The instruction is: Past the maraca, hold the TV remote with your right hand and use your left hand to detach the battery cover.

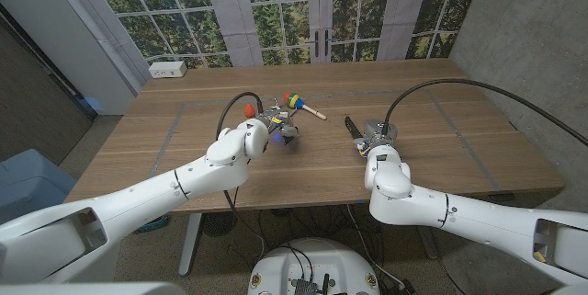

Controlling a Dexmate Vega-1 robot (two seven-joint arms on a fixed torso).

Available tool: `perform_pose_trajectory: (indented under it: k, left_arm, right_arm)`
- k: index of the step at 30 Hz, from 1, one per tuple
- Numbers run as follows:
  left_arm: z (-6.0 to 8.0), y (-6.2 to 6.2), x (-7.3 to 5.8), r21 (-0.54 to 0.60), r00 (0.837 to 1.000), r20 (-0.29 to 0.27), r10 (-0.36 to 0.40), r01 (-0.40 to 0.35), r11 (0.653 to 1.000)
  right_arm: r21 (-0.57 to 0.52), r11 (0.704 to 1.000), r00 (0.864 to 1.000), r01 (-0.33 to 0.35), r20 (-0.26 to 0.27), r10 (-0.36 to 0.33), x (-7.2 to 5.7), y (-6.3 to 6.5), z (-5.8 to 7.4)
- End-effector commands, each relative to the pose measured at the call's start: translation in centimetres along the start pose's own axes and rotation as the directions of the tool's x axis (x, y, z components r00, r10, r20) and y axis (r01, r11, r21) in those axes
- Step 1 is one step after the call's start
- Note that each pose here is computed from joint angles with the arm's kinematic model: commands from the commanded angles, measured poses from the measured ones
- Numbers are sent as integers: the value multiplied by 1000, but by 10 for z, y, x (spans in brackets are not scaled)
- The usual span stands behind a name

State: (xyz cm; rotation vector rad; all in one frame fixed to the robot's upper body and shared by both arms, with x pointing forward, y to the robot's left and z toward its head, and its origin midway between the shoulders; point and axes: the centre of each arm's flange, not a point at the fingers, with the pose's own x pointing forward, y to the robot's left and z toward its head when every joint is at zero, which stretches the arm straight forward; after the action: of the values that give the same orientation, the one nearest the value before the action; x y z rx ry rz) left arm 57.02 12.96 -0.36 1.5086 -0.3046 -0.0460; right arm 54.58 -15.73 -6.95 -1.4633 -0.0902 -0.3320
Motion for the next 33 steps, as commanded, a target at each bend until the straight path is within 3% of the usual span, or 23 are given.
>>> perform_pose_trajectory:
  k: [1, 11, 20, 26, 33]
  left_arm:
    - [2, -1, 4, 75, 996, -22, -84, 85, 994]
    - [2, 2, 1, 68, 996, -4, -88, 88, 994]
    - [-1, 9, -6, 34, 998, 42, -42, 40, 999]
    - [-11, 15, -12, -45, 994, 105, 13, -8, 999]
    - [-23, 19, -21, -167, 964, 218, 151, -115, 979]
  right_arm:
    - [-10, 1000, 999, -29, -26, 29, -4, 0, -2]
    - [25, 1000, 1000, -5, -13, 5, -11, 1, -8]
    - [68, 997, 1000, -23, 4, 23, -12, -1, -10]
    - [182, 979, 994, -95, 75, 82, -10, -6, -17]
    - [365, 929, 975, -57, 220, -26, -13, -9, -26]
